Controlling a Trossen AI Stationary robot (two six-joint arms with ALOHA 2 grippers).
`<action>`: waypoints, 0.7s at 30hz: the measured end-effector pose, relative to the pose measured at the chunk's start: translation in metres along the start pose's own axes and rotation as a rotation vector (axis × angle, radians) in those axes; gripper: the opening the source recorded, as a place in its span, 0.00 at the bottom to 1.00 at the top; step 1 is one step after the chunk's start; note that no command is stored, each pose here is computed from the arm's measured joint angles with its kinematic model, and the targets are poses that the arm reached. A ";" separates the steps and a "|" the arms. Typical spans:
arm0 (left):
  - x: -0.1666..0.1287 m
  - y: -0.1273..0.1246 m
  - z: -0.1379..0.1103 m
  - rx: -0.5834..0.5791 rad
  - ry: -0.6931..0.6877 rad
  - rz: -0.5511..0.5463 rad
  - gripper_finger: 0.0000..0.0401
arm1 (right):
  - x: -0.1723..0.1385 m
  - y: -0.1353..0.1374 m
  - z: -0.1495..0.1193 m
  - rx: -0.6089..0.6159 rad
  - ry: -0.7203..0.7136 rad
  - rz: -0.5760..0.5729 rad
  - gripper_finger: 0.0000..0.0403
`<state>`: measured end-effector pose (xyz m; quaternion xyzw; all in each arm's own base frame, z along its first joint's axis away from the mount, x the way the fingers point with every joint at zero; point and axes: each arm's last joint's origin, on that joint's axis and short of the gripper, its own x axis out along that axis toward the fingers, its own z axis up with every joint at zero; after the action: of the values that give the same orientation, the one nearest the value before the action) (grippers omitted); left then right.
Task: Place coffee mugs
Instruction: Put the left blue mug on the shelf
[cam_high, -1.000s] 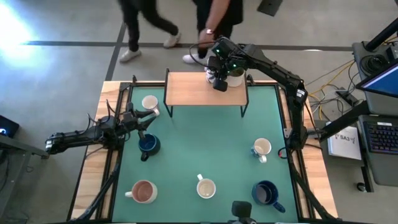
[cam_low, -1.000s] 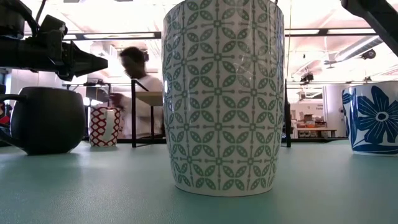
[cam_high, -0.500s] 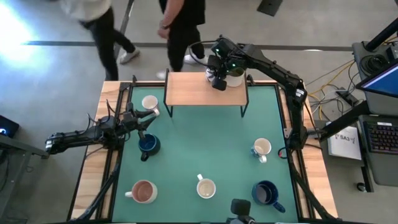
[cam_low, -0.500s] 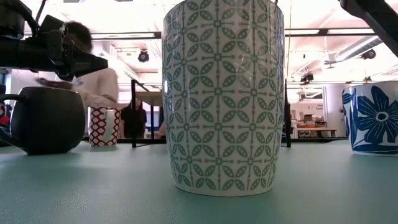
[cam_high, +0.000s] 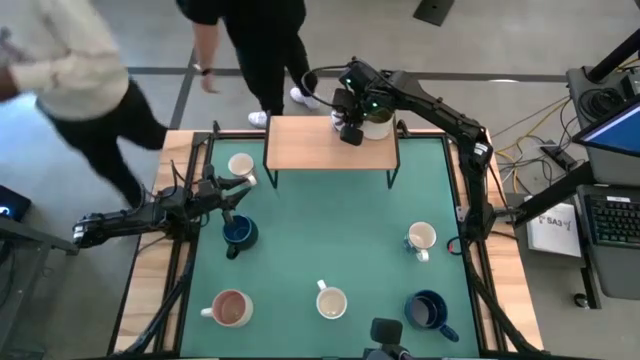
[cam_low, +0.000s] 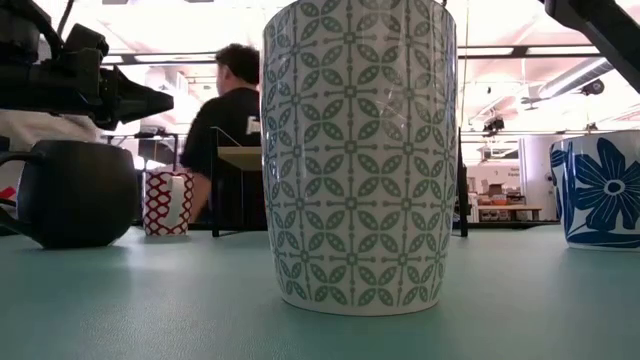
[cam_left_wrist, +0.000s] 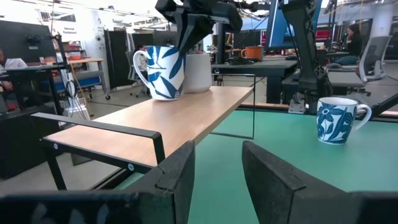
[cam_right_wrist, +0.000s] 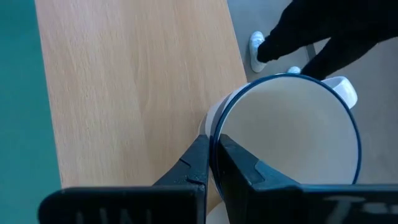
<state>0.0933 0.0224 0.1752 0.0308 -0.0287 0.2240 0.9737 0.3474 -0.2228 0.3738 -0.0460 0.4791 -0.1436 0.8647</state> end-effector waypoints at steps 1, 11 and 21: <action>0.000 0.000 0.000 0.000 0.000 0.000 0.29 | 0.000 0.000 0.000 0.000 0.001 0.001 0.04; 0.000 0.000 0.000 0.000 0.000 0.000 0.29 | 0.000 0.000 -0.001 0.000 0.009 0.003 0.14; 0.000 0.000 0.000 0.000 0.000 0.000 0.29 | -0.002 0.000 -0.002 0.008 0.028 -0.031 0.16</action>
<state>0.0933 0.0224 0.1752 0.0308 -0.0288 0.2239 0.9737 0.3446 -0.2224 0.3745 -0.0477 0.4899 -0.1596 0.8557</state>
